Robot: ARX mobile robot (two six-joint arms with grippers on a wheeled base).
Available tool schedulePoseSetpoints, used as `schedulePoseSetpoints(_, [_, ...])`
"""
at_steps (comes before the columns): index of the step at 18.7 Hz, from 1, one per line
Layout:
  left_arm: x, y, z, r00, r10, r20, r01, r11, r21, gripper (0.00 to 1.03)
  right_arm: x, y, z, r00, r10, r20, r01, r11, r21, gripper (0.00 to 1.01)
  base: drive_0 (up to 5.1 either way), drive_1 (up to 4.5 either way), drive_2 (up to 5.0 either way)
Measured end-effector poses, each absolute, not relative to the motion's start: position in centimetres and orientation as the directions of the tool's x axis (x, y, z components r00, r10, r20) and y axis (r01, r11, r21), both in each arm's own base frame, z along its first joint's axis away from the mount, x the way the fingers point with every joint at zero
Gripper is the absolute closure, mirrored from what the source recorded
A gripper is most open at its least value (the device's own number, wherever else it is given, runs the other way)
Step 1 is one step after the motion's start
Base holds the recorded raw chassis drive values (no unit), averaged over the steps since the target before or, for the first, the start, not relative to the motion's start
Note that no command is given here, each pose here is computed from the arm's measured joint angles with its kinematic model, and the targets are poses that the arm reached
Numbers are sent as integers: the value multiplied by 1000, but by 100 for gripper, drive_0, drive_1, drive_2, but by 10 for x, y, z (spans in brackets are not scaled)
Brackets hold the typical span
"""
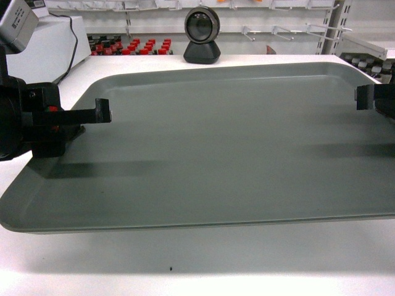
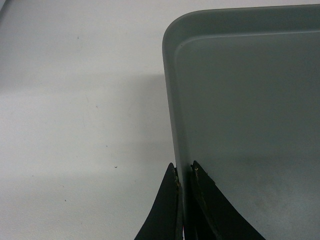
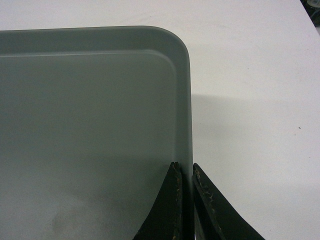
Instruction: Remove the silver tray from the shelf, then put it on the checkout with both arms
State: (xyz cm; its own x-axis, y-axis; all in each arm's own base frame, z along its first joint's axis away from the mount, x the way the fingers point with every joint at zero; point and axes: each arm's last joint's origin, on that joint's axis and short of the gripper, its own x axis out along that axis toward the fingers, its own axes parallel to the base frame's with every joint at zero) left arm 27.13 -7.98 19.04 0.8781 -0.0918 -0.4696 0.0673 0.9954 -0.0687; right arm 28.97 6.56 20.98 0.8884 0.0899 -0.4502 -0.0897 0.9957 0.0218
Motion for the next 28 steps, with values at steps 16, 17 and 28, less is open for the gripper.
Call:
schedulePoseSetpoints(16, [387, -113, 177, 880, 306, -363, -221, 941, 256, 98, 424, 76, 195, 861, 4, -509, -60, 994, -95, 98, 0, 0, 0])
schedulePoseSetpoints(17, [392, -115, 173, 874, 304, -379, -215, 942, 259, 98, 430, 75, 193, 851, -4, -525, -60, 993, -105, 98, 0, 0, 0])
schedulePoseSetpoints(28, [413, -113, 171, 834, 386, -395, -304, 918, 255, 58, 441, 75, 169, 823, -50, -565, -114, 961, -251, 54, 0, 0, 0])
